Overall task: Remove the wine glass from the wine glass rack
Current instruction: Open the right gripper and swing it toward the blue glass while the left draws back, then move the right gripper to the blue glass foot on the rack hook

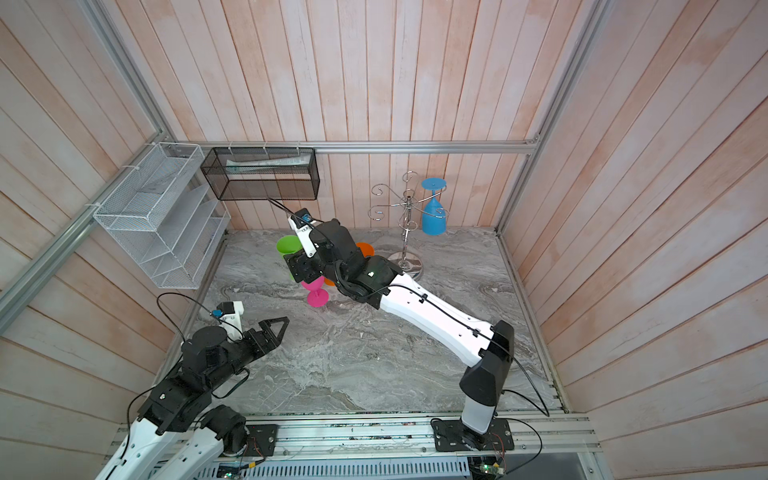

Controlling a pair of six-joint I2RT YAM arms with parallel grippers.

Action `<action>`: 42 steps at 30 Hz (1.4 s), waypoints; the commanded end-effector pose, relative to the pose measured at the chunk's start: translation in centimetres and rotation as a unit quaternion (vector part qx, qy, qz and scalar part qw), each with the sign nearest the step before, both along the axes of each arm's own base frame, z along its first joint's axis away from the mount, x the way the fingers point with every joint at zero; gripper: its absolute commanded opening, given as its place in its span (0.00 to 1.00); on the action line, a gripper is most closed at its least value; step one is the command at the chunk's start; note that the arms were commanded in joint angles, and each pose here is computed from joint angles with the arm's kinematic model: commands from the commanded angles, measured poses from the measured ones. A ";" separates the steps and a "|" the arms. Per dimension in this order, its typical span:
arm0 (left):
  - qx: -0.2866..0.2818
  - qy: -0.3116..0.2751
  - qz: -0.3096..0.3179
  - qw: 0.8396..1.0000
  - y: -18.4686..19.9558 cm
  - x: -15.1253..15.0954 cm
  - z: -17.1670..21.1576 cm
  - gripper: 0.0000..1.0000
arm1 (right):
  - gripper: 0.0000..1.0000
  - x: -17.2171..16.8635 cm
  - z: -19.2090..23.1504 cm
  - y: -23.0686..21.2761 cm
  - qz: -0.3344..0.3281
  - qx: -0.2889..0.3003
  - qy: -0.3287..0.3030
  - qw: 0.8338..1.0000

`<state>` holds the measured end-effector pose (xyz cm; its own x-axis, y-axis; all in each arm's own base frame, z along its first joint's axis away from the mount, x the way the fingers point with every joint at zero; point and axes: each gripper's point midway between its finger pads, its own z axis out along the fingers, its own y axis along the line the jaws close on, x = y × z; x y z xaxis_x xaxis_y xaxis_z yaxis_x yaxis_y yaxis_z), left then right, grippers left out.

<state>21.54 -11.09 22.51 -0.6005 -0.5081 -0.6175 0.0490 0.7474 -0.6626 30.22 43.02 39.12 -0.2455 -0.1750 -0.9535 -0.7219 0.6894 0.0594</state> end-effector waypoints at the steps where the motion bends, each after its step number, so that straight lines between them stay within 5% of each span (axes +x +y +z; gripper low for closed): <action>1: 0.033 -0.027 -0.005 0.999 0.3 0.4 1.7 1.00 | 0.83 0.7 3.3 -2.3 -0.048 0.049 -0.039 0.997; 15: 0.081 -0.111 -0.063 0.989 -1.5 2.1 7.7 1.00 | 0.84 0.4 8.3 -14.3 -0.161 0.171 -0.079 0.969; 28: 0.113 -0.233 -0.158 0.953 -6.5 4.9 15.5 0.99 | 0.80 2.8 8.6 -27.1 -0.279 0.234 -0.046 0.930; 38: 0.219 -0.248 -0.225 0.917 -12.4 6.7 12.2 0.99 | 0.76 7.2 3.1 -34.5 -0.335 0.283 0.043 0.898; 42: 0.242 -0.235 -0.227 0.914 -12.4 7.1 9.7 0.99 | 0.74 8.4 0.5 -36.4 -0.370 0.259 0.059 0.890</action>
